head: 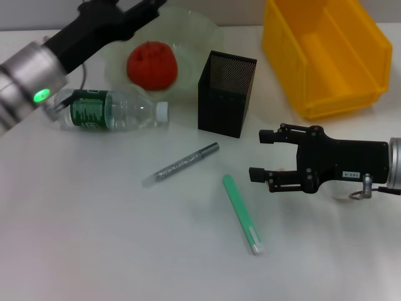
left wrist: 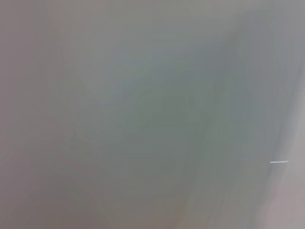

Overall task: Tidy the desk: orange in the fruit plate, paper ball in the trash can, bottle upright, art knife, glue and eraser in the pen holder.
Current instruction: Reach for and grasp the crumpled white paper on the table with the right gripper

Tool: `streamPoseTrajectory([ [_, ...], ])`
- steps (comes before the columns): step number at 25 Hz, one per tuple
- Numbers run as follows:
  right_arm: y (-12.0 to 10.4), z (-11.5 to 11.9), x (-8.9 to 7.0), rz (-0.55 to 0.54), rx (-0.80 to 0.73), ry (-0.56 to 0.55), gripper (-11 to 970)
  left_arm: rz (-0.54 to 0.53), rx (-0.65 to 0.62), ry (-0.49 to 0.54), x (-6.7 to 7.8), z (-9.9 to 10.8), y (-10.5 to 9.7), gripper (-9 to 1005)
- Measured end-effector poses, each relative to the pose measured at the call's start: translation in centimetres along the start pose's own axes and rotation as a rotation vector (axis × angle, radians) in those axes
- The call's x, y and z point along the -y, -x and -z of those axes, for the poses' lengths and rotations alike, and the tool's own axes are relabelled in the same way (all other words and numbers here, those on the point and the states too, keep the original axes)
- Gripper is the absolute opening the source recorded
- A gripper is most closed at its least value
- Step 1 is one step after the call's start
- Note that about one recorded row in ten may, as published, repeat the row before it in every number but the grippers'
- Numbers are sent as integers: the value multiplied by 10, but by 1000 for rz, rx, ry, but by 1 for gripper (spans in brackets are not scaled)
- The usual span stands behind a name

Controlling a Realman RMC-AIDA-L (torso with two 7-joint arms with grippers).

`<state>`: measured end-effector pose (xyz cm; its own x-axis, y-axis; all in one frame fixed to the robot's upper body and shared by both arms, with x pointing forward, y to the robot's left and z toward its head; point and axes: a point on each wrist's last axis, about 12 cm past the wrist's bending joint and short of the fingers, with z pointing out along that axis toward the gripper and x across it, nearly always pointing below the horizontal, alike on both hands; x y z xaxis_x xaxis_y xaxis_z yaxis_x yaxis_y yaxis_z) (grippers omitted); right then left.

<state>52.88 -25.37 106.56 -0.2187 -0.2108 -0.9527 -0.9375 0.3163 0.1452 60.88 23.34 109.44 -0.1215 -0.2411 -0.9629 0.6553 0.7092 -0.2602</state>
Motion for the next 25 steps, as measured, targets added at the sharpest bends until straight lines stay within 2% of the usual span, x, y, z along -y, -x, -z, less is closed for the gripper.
streamPoseTrajectory([
  [2, 1, 0, 0, -3, 5, 3, 829, 41, 16, -129, 6, 25, 6, 779],
  [4, 1, 1, -1, -6, 8, 6, 829, 32, -16, -244, 13, 56, 8, 848],
  [5, 1, 1, -1, -8, 8, 6, 829, 32, -16, -244, 13, 56, 8, 848],
  [7, 1, 1, -1, -12, 8, 5, 829, 12, -81, -331, 18, 90, 3, 847],
  [8, 1, 1, -1, -14, 8, 5, 829, 12, -81, -331, 18, 90, 3, 847],
  [9, 0, 2, -1, -15, 7, 4, 829, -3, -148, -374, 18, 117, -4, 847],
  [10, 0, 2, -1, -17, 7, 4, 829, -8, -174, -383, 18, 127, -7, 847],
  [11, 0, 2, -1, -19, 7, 4, 829, -8, -174, -383, 18, 127, -7, 846],
  [12, 1, 3, 0, -20, 6, 4, 829, -19, -226, -390, 16, 145, -12, 846],
  [17, 21, 19, 8, -61, -38, 14, 829, -19, -226, -390, 16, 145, -12, 843],
  [18, 29, 25, 10, -77, -63, 14, 829, -43, -278, -394, 16, 160, -19, 842],
  [19, 45, 37, 15, -94, -126, 13, 829, -43, -278, -394, 16, 160, -19, 842],
  [20, 45, 37, 15, -94, -126, 13, 829, -75, -345, -429, 19, 166, -28, 841],
  [22, 66, 48, 19, -108, -213, 11, 829, -75, -345, -429, 19, 166, -28, 840],
  [25, 94, 59, 24, -109, -386, -4, 829, -91, -372, -461, 21, 156, -29, 838],
])
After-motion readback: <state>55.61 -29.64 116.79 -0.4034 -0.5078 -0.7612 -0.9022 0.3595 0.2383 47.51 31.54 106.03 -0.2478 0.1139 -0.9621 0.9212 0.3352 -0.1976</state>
